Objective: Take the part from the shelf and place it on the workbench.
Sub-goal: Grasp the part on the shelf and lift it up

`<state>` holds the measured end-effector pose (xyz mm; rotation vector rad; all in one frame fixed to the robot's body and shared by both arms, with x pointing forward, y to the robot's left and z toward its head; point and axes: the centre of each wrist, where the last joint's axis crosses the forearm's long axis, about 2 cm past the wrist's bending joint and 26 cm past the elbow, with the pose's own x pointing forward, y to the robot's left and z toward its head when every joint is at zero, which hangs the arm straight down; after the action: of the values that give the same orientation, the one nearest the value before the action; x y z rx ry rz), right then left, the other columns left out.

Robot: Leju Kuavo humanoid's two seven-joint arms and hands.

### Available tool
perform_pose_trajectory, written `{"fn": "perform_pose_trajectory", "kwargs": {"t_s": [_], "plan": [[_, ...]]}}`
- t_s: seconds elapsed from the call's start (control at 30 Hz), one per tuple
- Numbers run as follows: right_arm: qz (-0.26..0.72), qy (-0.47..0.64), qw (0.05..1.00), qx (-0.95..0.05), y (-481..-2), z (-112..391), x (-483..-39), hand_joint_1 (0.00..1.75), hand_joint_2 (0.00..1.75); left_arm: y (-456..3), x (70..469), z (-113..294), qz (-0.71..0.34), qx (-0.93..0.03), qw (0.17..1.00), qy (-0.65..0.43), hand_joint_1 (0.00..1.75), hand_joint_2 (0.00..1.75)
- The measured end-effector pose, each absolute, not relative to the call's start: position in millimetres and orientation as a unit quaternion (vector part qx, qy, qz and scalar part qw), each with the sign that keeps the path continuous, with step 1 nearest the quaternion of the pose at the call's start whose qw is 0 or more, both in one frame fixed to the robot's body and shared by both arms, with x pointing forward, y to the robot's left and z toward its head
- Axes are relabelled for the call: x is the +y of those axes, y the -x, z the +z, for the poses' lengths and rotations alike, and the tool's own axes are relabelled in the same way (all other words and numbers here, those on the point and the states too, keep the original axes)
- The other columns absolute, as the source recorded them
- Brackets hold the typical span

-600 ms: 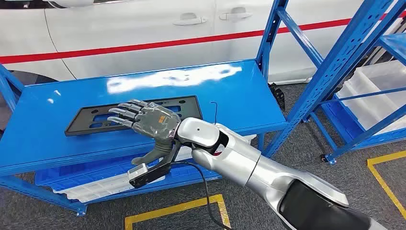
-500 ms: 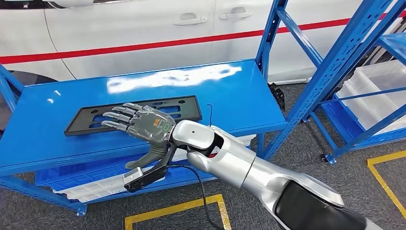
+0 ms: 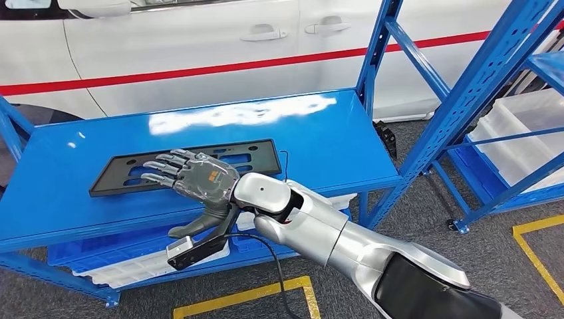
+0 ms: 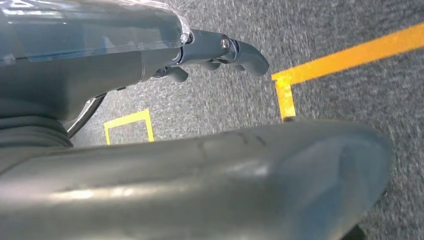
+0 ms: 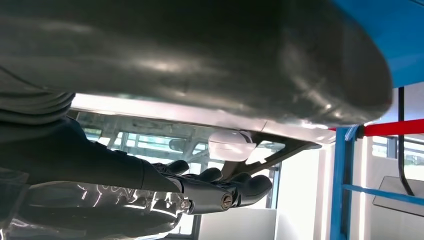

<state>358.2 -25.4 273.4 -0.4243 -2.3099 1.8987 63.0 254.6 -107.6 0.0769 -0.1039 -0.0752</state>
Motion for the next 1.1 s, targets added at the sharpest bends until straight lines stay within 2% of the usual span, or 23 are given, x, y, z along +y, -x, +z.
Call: {"fn": "perform_pose_trajectory", "kwargs": {"t_s": [0.87,1.0,1.1], "plan": [[0.624,0.159,0.056,-0.763,-362,262,-28,0.00,0.00,-65,254,-107,-0.038,-0.045,0.997,-0.051,0.00,0.00],[0.607,0.148,0.066,-0.778,-357,242,-27,0.00,1.75,-66,254,-107,-0.039,-0.047,0.997,-0.053,0.00,0.00],[0.591,0.144,0.079,-0.790,-349,223,-24,0.00,1.75,-67,252,-107,-0.039,-0.047,0.997,-0.052,0.00,0.00]]}}
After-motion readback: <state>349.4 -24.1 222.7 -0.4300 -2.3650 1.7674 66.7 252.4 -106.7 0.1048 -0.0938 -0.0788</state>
